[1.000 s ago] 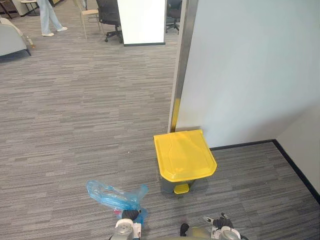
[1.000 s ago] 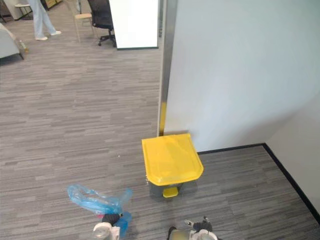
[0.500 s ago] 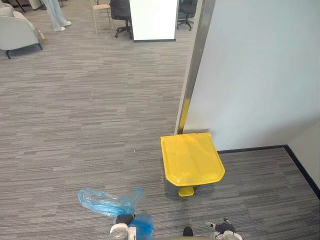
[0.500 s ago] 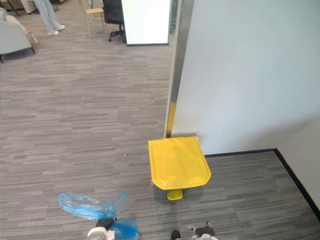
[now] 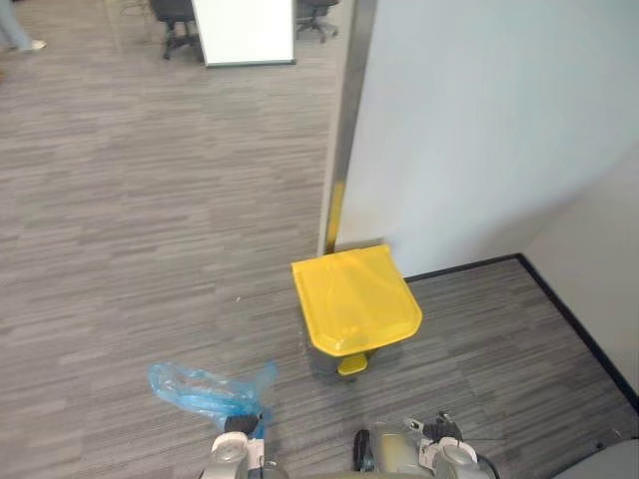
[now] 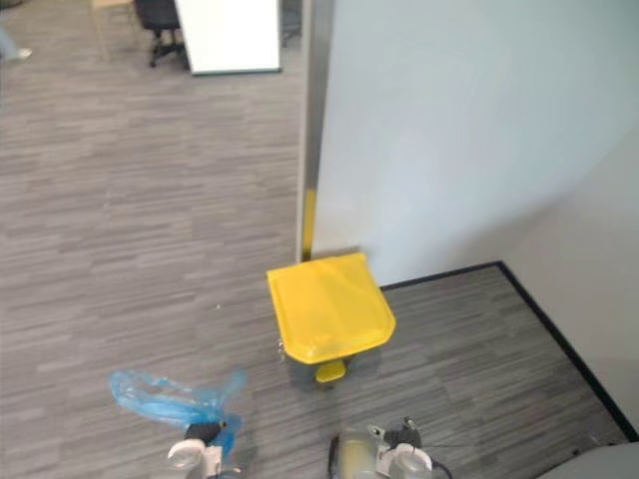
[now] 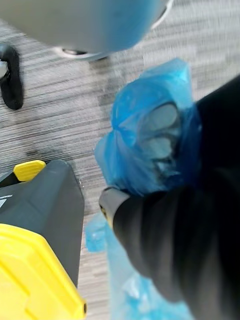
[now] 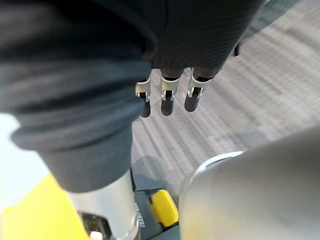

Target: Gather rubbish on tea table into small bin, then transfer packed bag to large trash can.

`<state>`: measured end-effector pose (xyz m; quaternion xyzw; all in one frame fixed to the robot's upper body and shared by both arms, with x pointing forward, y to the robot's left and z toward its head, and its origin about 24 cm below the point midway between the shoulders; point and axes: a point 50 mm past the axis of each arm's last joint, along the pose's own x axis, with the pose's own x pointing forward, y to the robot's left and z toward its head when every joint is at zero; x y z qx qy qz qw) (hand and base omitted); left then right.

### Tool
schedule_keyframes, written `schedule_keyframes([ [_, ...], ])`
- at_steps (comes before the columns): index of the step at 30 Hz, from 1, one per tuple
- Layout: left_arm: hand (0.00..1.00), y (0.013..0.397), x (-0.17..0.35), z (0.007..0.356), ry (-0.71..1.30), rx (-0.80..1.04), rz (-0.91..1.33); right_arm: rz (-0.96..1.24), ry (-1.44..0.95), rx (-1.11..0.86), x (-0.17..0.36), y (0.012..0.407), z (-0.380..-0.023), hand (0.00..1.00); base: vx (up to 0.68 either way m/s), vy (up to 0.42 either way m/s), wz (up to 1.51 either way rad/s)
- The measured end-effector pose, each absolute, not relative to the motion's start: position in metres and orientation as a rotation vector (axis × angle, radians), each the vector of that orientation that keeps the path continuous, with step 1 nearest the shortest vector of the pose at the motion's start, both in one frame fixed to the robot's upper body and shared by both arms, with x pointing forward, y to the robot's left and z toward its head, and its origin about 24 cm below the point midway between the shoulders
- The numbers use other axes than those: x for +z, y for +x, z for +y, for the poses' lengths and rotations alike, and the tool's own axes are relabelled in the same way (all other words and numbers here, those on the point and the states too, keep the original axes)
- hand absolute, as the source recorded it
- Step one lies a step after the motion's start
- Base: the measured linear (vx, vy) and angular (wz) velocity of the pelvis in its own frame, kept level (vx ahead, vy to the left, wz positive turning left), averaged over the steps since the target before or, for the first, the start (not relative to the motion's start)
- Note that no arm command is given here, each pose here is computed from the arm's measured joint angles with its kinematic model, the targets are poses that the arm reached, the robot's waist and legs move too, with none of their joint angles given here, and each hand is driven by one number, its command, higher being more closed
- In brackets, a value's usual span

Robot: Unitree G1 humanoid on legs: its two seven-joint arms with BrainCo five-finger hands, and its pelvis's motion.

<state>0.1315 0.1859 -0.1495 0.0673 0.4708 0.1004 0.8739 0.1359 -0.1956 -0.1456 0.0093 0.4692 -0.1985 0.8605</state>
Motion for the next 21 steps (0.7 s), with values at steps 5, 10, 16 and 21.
schedule_keyframes([
  [5,1.00,0.142,-0.147,0.178,0.137,0.186,0.964,0.981,0.011,-0.412,-0.144,0.145,-0.196,0.00,0.21,-0.130,0.12],
  [10,1.00,0.154,-0.144,0.160,0.116,0.144,0.937,0.966,0.050,-0.463,-0.142,0.147,-0.202,0.00,0.14,-0.116,0.25],
  [16,1.00,0.159,-0.142,0.160,0.125,0.140,0.923,0.956,0.090,-0.479,-0.141,0.146,-0.198,0.00,0.12,-0.099,0.32],
  [21,1.00,0.161,-0.142,0.157,0.112,0.141,0.922,0.948,0.096,-0.469,-0.140,0.149,-0.198,0.00,0.13,-0.058,-0.06],
])
